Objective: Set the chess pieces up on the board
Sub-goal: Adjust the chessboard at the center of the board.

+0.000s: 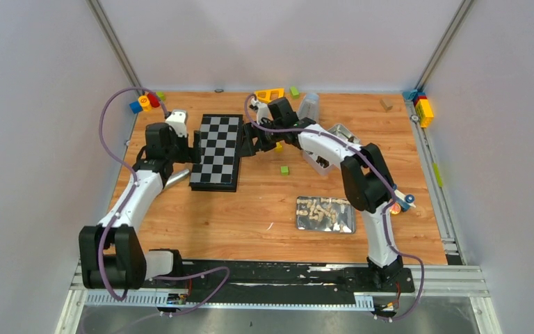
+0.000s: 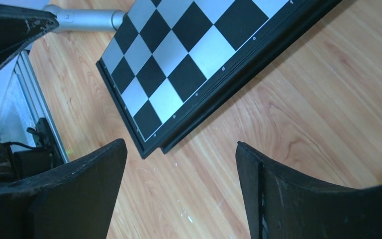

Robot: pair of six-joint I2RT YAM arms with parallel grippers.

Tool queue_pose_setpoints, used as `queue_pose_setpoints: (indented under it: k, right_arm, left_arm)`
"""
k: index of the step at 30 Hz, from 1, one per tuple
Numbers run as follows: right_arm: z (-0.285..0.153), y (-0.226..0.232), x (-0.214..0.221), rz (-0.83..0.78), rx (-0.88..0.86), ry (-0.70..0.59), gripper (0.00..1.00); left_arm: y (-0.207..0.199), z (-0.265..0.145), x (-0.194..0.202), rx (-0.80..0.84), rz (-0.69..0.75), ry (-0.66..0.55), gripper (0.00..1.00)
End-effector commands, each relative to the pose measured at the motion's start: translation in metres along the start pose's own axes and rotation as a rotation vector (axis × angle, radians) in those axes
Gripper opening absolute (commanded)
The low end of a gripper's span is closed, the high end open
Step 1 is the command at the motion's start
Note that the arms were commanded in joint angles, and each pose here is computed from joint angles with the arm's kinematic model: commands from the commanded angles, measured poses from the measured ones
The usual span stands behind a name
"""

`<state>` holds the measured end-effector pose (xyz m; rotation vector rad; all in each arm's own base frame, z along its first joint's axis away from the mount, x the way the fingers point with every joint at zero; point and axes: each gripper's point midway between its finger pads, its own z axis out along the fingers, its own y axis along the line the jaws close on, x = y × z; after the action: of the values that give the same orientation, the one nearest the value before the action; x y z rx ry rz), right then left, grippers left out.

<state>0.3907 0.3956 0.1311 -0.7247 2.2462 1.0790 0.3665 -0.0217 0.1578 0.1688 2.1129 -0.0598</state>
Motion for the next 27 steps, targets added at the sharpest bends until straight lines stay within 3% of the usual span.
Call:
queue_pose_setpoints:
  k: [1,16,27]
  right_arm:
    - [0.022,0.007,-0.010,0.119,-0.074,0.007,0.80]
    - [0.073,-0.013,-0.009,0.204,-0.124,0.034,0.70]
    - [0.091,-0.014,-0.016,0.233,-0.162,0.034,0.62]
  left_arm:
    - [0.011,0.023,-0.023,0.056,-0.129,-0.045,1.00]
    - [-0.001,0.096,0.001,0.276,-0.321,0.083,1.00]
    - [-0.012,0.112,0.022,0.345,-0.370,0.145,1.00]
